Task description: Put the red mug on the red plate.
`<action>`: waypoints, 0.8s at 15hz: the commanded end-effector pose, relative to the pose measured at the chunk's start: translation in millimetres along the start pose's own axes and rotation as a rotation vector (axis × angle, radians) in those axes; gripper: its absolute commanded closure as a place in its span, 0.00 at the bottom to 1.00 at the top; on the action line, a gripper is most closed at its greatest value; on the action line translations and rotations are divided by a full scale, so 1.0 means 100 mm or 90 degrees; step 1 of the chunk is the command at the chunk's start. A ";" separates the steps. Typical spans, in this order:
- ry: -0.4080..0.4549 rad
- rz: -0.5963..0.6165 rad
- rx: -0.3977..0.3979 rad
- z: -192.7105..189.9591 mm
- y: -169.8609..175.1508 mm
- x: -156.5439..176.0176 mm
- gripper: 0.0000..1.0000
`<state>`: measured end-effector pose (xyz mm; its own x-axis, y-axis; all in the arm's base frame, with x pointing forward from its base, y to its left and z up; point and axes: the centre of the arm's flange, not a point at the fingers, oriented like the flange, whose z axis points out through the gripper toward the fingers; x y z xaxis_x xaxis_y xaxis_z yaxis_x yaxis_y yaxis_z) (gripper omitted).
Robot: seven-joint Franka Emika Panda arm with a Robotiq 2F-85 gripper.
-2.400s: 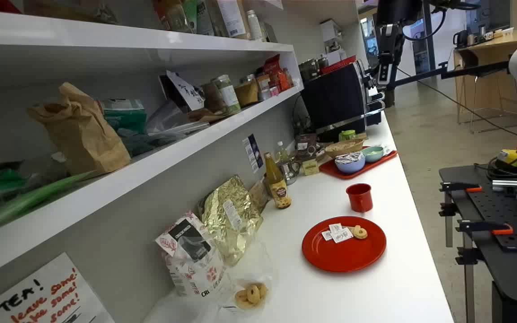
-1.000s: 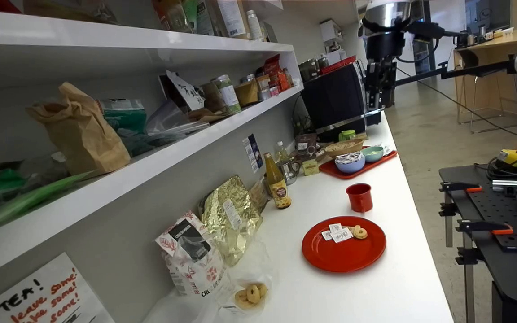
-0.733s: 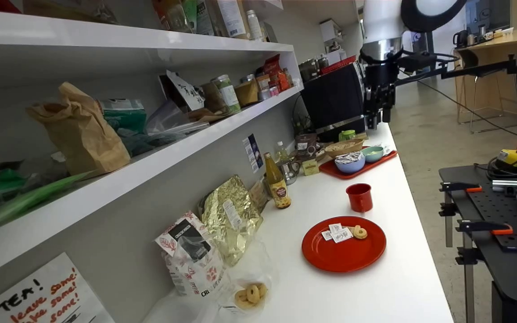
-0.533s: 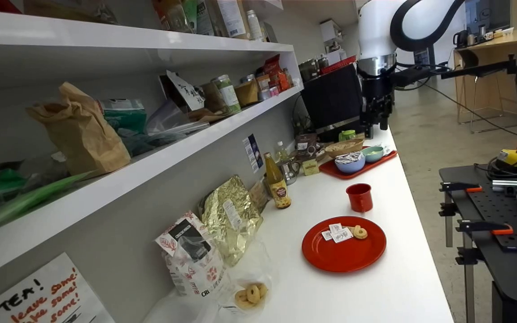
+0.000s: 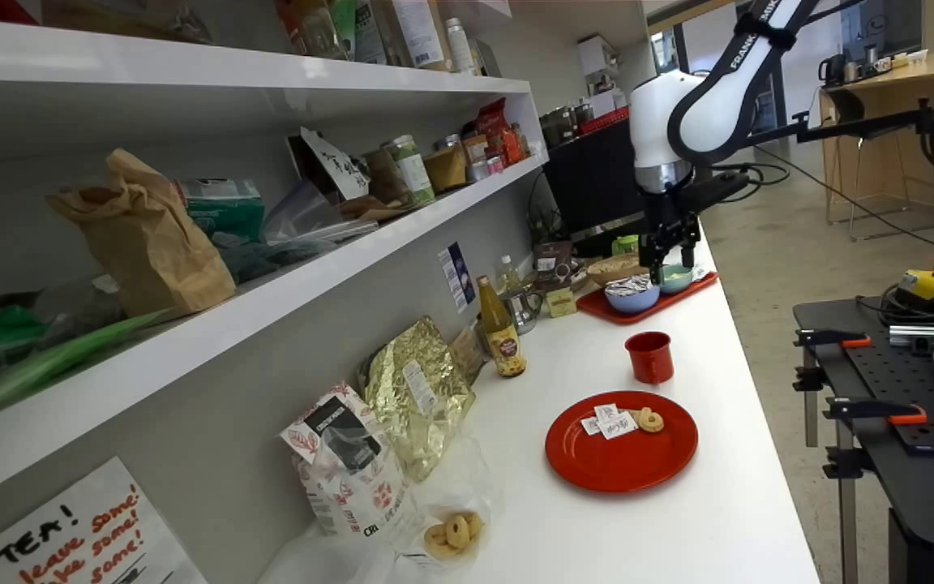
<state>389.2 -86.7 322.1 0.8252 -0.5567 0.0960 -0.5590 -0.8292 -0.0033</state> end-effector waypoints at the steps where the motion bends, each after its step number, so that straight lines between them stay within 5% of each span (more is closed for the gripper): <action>1: -0.011 0.028 -0.019 0.35 0.00 0.44 0.00; 9: -0.042 0.063 -0.035 0.76 0.09 1.09 0.00; 12: -0.067 0.066 -0.034 0.99 0.08 1.10 0.00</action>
<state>465.8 -158.3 255.6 0.7711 -0.6360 0.0299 -0.6367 -0.7700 0.0411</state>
